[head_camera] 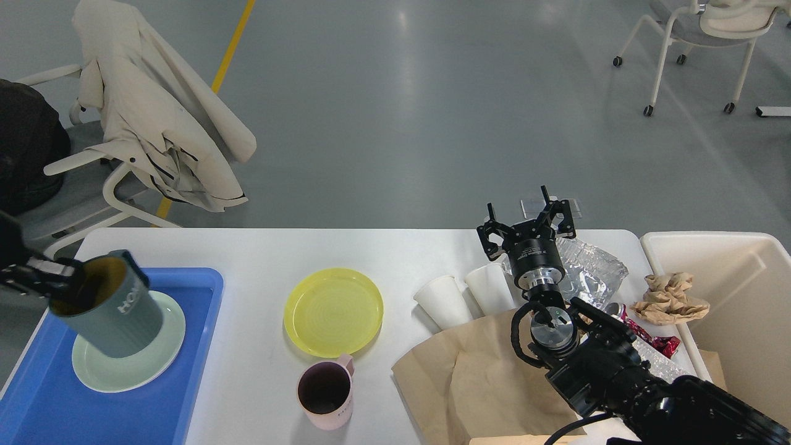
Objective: Tidy desktop
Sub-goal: 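Lift the grey-green mug and place it in the blue tray corner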
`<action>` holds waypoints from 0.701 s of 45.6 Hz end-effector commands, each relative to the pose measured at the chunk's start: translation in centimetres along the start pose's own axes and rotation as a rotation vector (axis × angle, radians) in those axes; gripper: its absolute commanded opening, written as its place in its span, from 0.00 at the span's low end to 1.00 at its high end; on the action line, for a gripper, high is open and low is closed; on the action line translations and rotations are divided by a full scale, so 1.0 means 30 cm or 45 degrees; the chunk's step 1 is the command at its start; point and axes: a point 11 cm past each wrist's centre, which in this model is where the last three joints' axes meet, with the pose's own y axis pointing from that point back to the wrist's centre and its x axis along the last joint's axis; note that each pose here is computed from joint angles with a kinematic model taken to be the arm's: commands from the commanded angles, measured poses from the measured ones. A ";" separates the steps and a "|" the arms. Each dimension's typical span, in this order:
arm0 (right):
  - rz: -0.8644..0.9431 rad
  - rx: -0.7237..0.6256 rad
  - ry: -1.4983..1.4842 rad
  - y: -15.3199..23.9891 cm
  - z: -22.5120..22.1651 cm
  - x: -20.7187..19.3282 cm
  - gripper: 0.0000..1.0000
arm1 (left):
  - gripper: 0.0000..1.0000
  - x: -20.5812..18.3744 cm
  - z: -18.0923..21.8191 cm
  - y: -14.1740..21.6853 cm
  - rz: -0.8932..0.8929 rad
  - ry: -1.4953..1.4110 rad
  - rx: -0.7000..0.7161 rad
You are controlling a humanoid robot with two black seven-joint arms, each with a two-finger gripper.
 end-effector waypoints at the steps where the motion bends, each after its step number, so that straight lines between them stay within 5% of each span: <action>1: 0.000 0.001 -0.001 0.000 0.000 0.000 1.00 | 0.00 -0.152 -0.245 -0.052 0.012 0.128 0.126; 13: 0.000 0.001 -0.001 0.000 0.000 0.000 1.00 | 0.00 -0.335 -0.446 -0.154 0.046 0.164 0.280; 32: 0.000 0.001 -0.001 0.000 0.000 0.000 1.00 | 0.00 -0.350 -0.444 -0.480 0.082 0.115 0.295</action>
